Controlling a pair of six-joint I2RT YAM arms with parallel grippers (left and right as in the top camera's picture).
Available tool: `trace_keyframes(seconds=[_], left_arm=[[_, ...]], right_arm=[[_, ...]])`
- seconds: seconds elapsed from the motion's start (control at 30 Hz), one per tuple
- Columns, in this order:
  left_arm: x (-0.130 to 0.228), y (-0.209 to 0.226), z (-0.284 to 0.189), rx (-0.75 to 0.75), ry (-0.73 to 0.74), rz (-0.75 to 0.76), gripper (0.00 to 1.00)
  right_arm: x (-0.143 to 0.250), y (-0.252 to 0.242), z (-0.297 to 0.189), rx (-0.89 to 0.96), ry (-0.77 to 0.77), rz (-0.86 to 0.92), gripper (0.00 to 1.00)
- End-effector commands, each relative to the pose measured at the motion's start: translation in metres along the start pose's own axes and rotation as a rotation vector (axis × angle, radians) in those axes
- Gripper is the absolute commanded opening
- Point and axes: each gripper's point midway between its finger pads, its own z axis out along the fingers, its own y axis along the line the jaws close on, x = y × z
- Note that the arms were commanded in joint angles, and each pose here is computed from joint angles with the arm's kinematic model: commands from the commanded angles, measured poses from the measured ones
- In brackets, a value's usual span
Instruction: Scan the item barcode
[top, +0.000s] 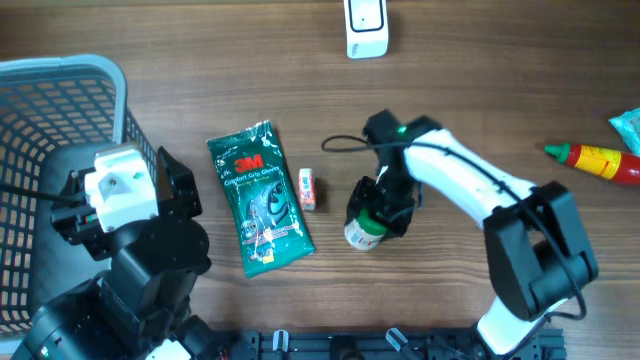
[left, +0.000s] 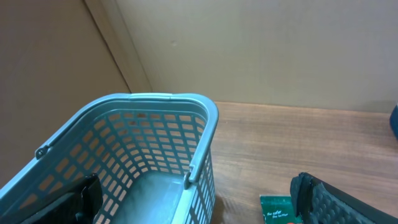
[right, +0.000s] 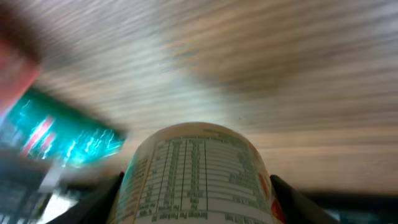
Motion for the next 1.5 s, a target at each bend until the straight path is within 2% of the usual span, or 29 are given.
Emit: trace_keyframes(seconds=[0.0,0.1,0.2,0.27,0.4,0.47,0.57,0.6,0.7,0.73,0.8,0.87,0.93,1.03,1.13,1.27,1.33,1.47], left_arm=[[-0.001,0.001,-0.001,0.003,-0.002,-0.001,1.0],[-0.001,0.001,-0.001,0.003,-0.002,-0.001,1.0],[-0.001,0.0,-0.001,0.004,-0.002,-0.001,1.0],[-0.001,0.001,-0.001,0.003,-0.002,-0.001,1.0],[-0.001,0.0,-0.001,0.004,-0.002,-0.001,1.0],[-0.001,0.0,-0.001,0.004,-0.002,-0.001,1.0],[-0.001,0.001,-0.001,0.003,-0.002,-0.001,1.0],[-0.001,0.0,-0.001,0.004,-0.002,-0.001,1.0],[-0.001,0.0,-0.001,0.004,-0.002,-0.001,1.0],[-0.001,0.0,-0.001,0.004,-0.002,-0.001,1.0],[-0.001,0.001,-0.001,0.003,-0.002,-0.001,1.0],[-0.001,0.0,-0.001,0.004,-0.002,-0.001,1.0],[-0.001,0.001,-0.001,0.003,-0.002,-0.001,1.0],[-0.001,0.001,-0.001,0.003,-0.002,-0.001,1.0],[-0.001,0.001,-0.001,0.003,-0.002,-0.001,1.0],[-0.001,0.001,-0.001,0.003,-0.002,-0.001,1.0],[-0.001,0.0,-0.001,0.004,-0.002,-0.001,1.0],[-0.001,0.0,-0.001,0.004,-0.002,-0.001,1.0]], right_arm=[[0.027,0.016,-0.015,-0.147,0.172,-0.085,0.56],[0.052,0.019,-0.022,-0.199,0.286,-0.095,0.56],[0.061,0.017,-0.024,-0.201,0.321,-0.086,0.55],[0.059,0.017,-0.024,-0.203,0.313,-0.107,0.56],[0.031,0.017,-0.023,-0.172,0.183,-0.178,0.54],[0.006,0.022,-0.045,-0.153,0.063,-0.206,0.47],[-0.031,0.037,-0.088,-0.125,-0.177,-0.272,0.48],[-0.058,0.051,-0.115,-0.11,-0.357,-0.31,0.52],[-0.099,0.076,-0.147,-0.124,-0.611,-0.397,0.64],[-0.109,0.088,-0.158,-0.138,-0.684,-0.466,0.64],[-0.124,0.107,-0.178,-0.158,-0.811,-0.573,0.54],[-0.151,0.11,-0.21,-0.089,-1.016,-0.562,0.51],[-0.164,0.122,-0.223,-0.086,-1.107,-0.614,0.52],[-0.206,0.133,-0.242,-0.026,-1.297,-0.61,0.54],[-0.254,0.163,-0.244,-0.086,-1.478,-0.645,0.62],[-0.284,0.181,-0.263,-0.151,-1.715,-0.638,0.72],[-0.295,0.183,-0.269,-0.144,-1.771,-0.636,0.72],[-0.317,0.182,-0.269,-0.14,-1.788,-0.621,0.72]])
